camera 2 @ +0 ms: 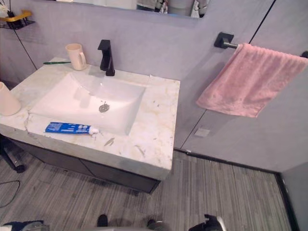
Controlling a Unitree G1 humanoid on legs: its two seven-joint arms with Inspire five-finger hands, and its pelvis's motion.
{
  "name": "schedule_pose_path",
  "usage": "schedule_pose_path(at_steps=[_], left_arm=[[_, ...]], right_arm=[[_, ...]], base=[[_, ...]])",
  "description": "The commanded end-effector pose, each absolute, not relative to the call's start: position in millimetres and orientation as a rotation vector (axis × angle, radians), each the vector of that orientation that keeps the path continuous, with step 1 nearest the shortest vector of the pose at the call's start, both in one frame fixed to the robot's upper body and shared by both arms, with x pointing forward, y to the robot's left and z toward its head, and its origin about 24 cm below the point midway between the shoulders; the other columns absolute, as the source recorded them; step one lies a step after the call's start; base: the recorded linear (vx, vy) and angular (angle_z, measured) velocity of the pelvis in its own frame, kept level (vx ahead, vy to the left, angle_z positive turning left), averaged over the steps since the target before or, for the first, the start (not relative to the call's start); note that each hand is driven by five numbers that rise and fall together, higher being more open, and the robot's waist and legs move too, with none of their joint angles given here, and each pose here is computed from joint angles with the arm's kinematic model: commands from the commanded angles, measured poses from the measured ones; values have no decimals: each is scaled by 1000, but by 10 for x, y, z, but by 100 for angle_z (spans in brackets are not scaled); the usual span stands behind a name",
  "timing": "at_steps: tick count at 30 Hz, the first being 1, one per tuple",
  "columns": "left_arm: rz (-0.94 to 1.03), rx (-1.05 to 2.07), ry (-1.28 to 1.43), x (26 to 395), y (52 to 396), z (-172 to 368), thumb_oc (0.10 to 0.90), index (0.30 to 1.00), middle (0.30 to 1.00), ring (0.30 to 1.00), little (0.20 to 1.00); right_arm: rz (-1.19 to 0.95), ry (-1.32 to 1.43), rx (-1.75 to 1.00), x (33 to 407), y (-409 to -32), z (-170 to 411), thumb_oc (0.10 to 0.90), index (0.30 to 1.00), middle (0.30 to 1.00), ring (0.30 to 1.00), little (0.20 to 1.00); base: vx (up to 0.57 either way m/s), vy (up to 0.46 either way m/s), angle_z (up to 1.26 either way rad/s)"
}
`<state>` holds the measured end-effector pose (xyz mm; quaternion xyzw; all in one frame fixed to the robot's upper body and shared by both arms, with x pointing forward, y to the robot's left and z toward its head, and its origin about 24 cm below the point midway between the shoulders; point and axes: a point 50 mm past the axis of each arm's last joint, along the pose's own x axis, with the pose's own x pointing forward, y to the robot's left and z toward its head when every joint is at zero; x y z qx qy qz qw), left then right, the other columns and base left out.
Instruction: Organize the bathroom.
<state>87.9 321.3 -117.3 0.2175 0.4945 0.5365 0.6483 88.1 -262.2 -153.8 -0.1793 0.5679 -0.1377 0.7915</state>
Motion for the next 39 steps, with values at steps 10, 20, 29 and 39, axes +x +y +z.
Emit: schedule_pose_path(at_steps=[10,20,29,39], left_arm=[[1527,530,972,707,3723,-843,800,900,900,900,900],[1316,550,948,894,3334,-1050,800,900,900,900,900],[1201,545,875,1348,3137,-1020,800,900,900,900,900],[1160,714,924,1150,3433,-941,800,900,900,900,900]], right_arm=[[-265,1138,-476,1183,-2746,-1413,800,900,900,900,900],[-318,1095,-533,1332,-2929,-1279,800,900,900,900,900],[-427,1143,-480,1171,-3030,-1304,800,900,900,900,900],[-375,1209,-418,1099,-2825,-1416,800,900,900,900,900]], base=[[-71,118,-14],[-82,122,23],[-125,416,17],[-54,216,-15]])
